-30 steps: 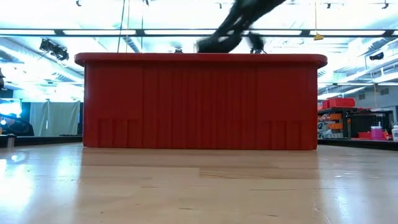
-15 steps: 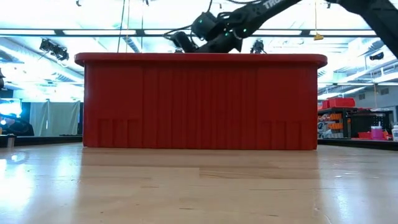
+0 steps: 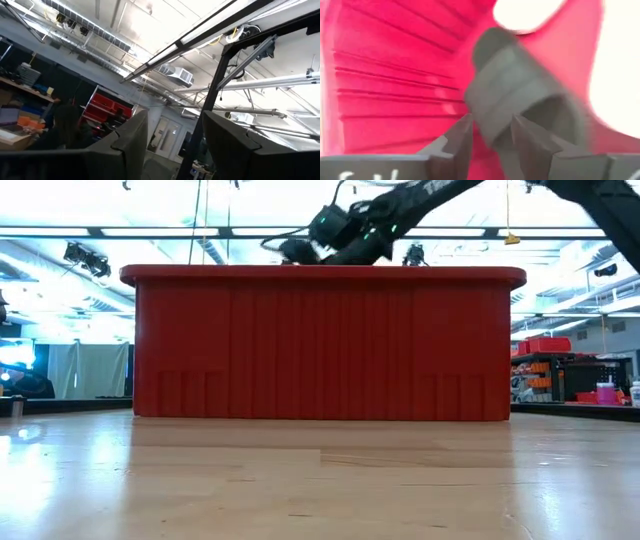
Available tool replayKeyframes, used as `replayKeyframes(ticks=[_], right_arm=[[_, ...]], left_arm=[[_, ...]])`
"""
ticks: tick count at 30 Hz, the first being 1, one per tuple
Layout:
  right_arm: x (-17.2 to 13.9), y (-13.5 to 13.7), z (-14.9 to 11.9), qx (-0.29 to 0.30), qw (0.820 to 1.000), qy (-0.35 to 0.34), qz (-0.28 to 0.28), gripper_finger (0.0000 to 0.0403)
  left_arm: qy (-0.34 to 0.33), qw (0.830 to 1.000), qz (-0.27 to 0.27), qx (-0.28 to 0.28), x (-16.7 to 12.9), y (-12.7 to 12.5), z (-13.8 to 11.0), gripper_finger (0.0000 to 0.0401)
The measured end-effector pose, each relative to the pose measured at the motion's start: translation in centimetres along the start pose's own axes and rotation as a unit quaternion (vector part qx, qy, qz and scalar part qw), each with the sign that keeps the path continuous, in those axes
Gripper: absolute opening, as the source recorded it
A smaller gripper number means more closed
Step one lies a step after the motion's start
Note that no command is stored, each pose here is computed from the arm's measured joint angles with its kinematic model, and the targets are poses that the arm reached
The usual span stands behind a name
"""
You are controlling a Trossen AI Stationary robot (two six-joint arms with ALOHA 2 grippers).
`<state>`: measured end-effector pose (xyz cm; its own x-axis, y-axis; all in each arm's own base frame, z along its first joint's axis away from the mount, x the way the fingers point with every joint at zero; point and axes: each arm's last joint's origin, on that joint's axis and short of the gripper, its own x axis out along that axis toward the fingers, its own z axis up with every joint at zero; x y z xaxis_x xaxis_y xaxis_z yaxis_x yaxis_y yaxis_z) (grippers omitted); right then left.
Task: Pick and place slides into bin
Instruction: Put the black slide into the red bin, then return to Home Position
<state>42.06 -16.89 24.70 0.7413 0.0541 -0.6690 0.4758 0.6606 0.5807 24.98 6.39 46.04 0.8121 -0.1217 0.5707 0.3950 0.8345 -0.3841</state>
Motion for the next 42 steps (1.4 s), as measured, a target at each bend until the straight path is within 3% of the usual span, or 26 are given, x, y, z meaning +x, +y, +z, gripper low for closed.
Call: replayKeyframes(ticks=[5, 12, 15, 20, 25, 27, 29, 33, 35, 39, 42], right_arm=[[-5.3, 0.3, -0.7, -0.024, 0.994, 0.027, -0.099, 0.0145], [-16.3, 3.4, -3.6, -0.046, 0.990, 0.062, -0.116, 0.0145], [-22.2, 5.4, -5.8, -0.074, 0.990, 0.021, -0.115, 0.0145], [-31.8, 8.3, -10.7, -0.163, 0.974, -0.113, -0.105, 0.0145], [-40.0, 8.1, -16.3, -0.217, 0.955, -0.202, -0.031, 0.0145], [-42.7, 7.1, -18.2, -0.214, 0.950, -0.226, 0.004, 0.0145], [-45.0, 5.8, -20.0, -0.212, 0.945, -0.246, 0.029, 0.0145], [-47.4, 2.9, -23.0, -0.211, 0.939, -0.271, 0.004, 0.0145], [-47.7, 1.5, -24.2, -0.204, 0.939, -0.278, -0.005, 0.0145], [-46.4, -0.4, -25.8, -0.210, 0.937, -0.280, -0.012, 0.0145], [-44.0, -1.9, -26.6, -0.181, 0.938, -0.292, -0.041, 0.0145]], left_arm=[[-0.003, 1.000, -0.004, -0.026, -0.1, -0.3, 0.3, 0.0199], [-0.006, 0.997, -0.017, -0.075, -0.7, -1.5, 1.2, 0.0184], [0.012, 0.996, -0.045, -0.077, -1.2, -2.6, 1.8, 0.0173], [0.049, 0.996, -0.064, -0.030, -2.5, -4.8, 2.6, 0.0156], [0.067, 0.994, -0.047, 0.070, -5.4, -7.7, 4.3, 0.0134], [0.087, 0.991, -0.009, 0.096, -7.1, -8.7, 4.6, 0.0124], [0.109, 0.984, 0.063, 0.127, -9.2, -9.5, 4.8, 0.0112], [0.159, 0.951, 0.213, 0.157, -13.4, -10.4, 4.5, 0.0091], [0.174, 0.937, 0.254, 0.165, -15.0, -10.7, 4.4, 0.0082], [0.175, 0.930, 0.263, 0.187, -16.8, -11.1, 4.0, 0.0071], [0.173, 0.929, 0.261, 0.199, -17.8, -10.4, 2.7, 0.0067]])
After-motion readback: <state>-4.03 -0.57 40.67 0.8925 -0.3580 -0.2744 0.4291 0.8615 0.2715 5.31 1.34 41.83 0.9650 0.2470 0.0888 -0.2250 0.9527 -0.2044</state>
